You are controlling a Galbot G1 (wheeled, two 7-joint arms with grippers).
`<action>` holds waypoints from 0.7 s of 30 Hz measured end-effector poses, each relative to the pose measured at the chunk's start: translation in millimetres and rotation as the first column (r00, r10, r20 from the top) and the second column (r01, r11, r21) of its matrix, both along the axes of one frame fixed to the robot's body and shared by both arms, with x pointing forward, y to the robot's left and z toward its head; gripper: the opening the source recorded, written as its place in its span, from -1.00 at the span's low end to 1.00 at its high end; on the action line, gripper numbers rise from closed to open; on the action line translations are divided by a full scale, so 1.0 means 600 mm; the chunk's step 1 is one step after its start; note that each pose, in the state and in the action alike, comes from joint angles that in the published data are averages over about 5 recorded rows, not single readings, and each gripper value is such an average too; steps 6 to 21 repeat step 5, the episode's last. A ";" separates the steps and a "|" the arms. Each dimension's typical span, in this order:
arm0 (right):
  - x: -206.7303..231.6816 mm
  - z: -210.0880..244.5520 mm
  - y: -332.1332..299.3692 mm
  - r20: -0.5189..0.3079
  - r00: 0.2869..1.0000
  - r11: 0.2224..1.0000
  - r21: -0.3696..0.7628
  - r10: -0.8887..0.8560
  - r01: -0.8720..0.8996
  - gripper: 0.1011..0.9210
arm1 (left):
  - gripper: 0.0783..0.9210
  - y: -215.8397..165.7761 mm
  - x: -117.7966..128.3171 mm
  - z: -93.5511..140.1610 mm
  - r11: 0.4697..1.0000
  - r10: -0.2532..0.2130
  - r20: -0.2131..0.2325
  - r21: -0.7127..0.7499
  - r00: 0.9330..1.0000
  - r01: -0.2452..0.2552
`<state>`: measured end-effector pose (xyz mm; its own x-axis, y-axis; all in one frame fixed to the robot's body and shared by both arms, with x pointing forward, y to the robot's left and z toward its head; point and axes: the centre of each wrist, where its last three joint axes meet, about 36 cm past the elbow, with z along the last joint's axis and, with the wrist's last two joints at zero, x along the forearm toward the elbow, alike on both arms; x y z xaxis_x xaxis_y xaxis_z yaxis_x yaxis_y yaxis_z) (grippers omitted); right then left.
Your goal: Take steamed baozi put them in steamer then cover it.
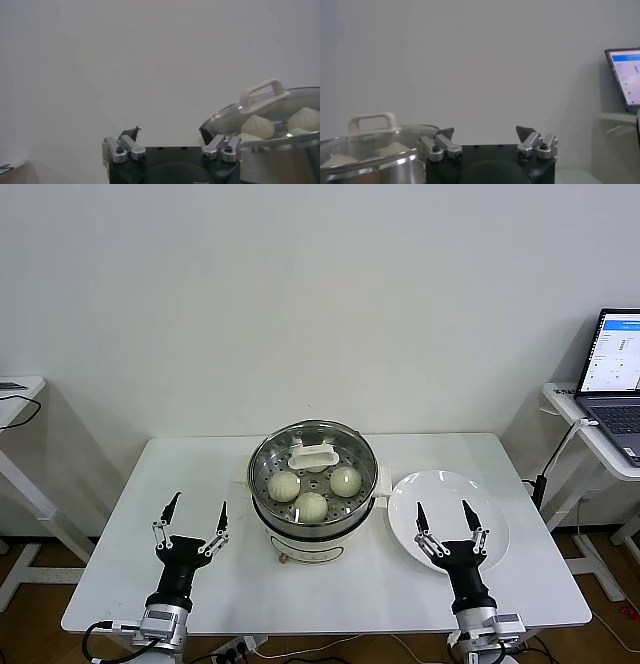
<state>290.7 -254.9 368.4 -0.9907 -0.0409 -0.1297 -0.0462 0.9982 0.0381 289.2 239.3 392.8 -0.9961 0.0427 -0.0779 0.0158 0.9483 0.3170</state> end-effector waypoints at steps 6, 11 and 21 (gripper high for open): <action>0.001 0.003 0.000 -0.002 1.000 1.000 -0.002 0.000 0.000 0.76 | 0.77 0.000 0.000 -0.002 1.000 -0.001 -0.003 -0.002 1.000 0.001; 0.001 0.003 0.000 -0.002 1.000 1.000 -0.002 0.000 0.000 0.76 | 0.77 0.000 0.000 -0.002 1.000 -0.001 -0.003 -0.002 1.000 0.001; 0.001 0.003 0.000 -0.002 1.000 1.000 -0.002 0.000 0.000 0.76 | 0.77 0.000 0.000 -0.002 1.000 -0.001 -0.003 -0.002 1.000 0.001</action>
